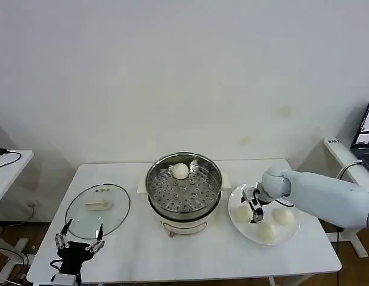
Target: Take steamed baozi put them in steamer then cover it.
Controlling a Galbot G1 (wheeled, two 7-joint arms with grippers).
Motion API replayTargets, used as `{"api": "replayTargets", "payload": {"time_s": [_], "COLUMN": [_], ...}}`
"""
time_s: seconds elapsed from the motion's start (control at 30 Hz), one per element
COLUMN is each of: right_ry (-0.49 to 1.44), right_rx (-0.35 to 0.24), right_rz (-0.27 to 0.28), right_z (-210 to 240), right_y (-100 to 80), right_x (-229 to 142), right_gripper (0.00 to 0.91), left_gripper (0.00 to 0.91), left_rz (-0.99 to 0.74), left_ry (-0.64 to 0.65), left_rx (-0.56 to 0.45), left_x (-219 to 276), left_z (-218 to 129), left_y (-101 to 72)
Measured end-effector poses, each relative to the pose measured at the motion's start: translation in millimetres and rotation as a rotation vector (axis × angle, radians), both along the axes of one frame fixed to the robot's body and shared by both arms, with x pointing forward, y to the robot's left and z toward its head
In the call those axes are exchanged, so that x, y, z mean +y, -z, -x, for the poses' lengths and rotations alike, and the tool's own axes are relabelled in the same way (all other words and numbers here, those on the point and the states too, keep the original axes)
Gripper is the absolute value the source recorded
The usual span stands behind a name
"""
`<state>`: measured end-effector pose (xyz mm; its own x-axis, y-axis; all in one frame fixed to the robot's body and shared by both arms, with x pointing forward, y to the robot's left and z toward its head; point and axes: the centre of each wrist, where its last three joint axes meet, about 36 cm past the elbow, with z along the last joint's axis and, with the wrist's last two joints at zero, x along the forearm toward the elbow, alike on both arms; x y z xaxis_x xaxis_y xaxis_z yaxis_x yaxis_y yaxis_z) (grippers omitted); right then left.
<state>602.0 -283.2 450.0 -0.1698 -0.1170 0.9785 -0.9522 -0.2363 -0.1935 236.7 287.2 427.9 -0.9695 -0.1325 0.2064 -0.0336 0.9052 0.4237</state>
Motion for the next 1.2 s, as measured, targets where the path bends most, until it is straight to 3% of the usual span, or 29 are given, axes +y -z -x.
{"api": "replayTargets", "payload": {"time_s": [0.17, 0.47, 0.77, 0.97, 1.2], "right_ry": [-0.004, -0.004, 0.006, 0.016, 0.04], "right_rx": [-0.003, -0.001, -0.001, -0.023, -0.086], "right_rz": [-0.003, -0.005, -0.009, -0.013, -0.015], "right_z": [-1.4, -0.7, 1.1, -0.1, -5.7], "right_y": [3.5, 4.1, -7.1, -29.6, -77.6], "right_x": [3.2, 3.6, -0.3, -9.5, -28.0], "right_gripper": [0.826, 0.635, 0.605, 0.615, 0.615], "left_gripper": [0.907, 0.907, 0.907, 0.907, 0.907], "left_rz": [0.0, 0.0, 0.001, 0.006, 0.004], "left_ry": [0.0, -0.003, -0.004, 0.003, 0.017], "left_rx": [0.0, 0.001, -0.002, -0.008, -0.012], "left_x": [-0.1, -0.1, -0.4, -2.6, -3.2], "left_z": [0.8, 3.0, 2.7, 0.5, -3.0], "left_y": [-0.9, -2.1, -2.6, -4.6, -6.3]}}
